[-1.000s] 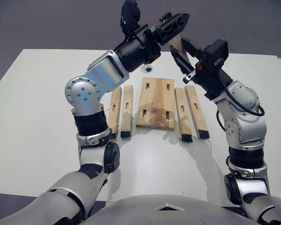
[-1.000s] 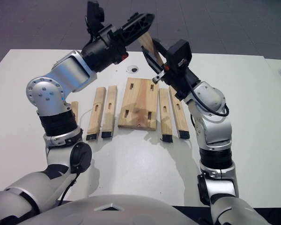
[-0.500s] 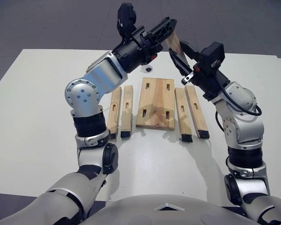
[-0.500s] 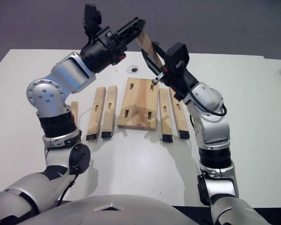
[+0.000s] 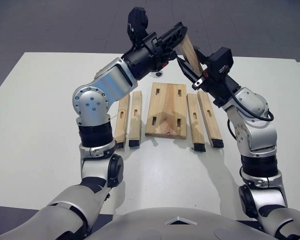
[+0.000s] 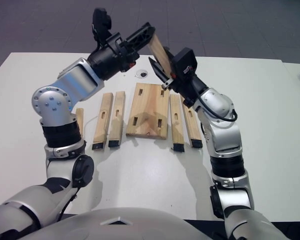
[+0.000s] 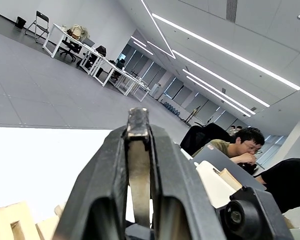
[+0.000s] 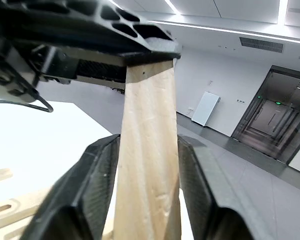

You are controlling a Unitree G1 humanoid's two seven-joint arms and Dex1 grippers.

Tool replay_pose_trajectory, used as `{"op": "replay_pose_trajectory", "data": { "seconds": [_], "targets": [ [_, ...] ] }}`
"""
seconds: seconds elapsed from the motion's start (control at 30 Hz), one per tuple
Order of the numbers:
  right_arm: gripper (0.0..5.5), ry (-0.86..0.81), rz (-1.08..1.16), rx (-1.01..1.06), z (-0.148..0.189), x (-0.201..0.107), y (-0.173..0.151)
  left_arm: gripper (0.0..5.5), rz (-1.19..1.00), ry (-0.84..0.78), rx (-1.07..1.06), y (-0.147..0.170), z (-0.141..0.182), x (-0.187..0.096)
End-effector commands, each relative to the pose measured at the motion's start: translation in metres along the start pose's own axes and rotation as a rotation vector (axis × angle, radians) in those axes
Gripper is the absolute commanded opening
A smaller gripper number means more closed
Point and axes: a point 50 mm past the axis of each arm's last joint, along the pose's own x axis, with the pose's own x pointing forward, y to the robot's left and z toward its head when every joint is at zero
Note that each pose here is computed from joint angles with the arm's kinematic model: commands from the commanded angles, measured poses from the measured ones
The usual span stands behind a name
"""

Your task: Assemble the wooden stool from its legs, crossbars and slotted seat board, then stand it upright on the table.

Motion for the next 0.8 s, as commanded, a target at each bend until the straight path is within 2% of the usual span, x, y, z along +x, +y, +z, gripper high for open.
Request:
{"op": "replay_pose_trajectory", "data": {
  "seconds": [0.03,0.13,0.27,0.43,0.63,0.8],
  "targets": [
    [2.78,0.099,0.013,-0.025,-0.017,-0.006,0.0,0.43,0.093,-0.1,0.082,0.011,0.01,-0.01],
    [3.19,0.209,-0.022,-0.049,-0.037,-0.022,-0.006,0.43,0.2,-0.205,0.16,0.025,0.025,-0.027],
    [3.75,0.267,-0.112,-0.036,-0.048,-0.038,-0.015,0.43,0.482,-0.265,0.388,0.056,0.037,-0.064],
    [4.52,0.231,-0.335,0.006,-0.042,-0.036,-0.034,0.43,0.707,-0.193,0.53,0.084,0.016,-0.105],
    [5.39,0.161,-0.511,0.087,-0.034,-0.029,-0.038,0.43,0.789,-0.138,0.547,0.08,-0.025,-0.12],
    [5.4,0.15,-0.619,0.155,-0.033,-0.029,-0.046,0.43,0.795,-0.166,0.523,0.065,-0.035,-0.127]
  ]
}}
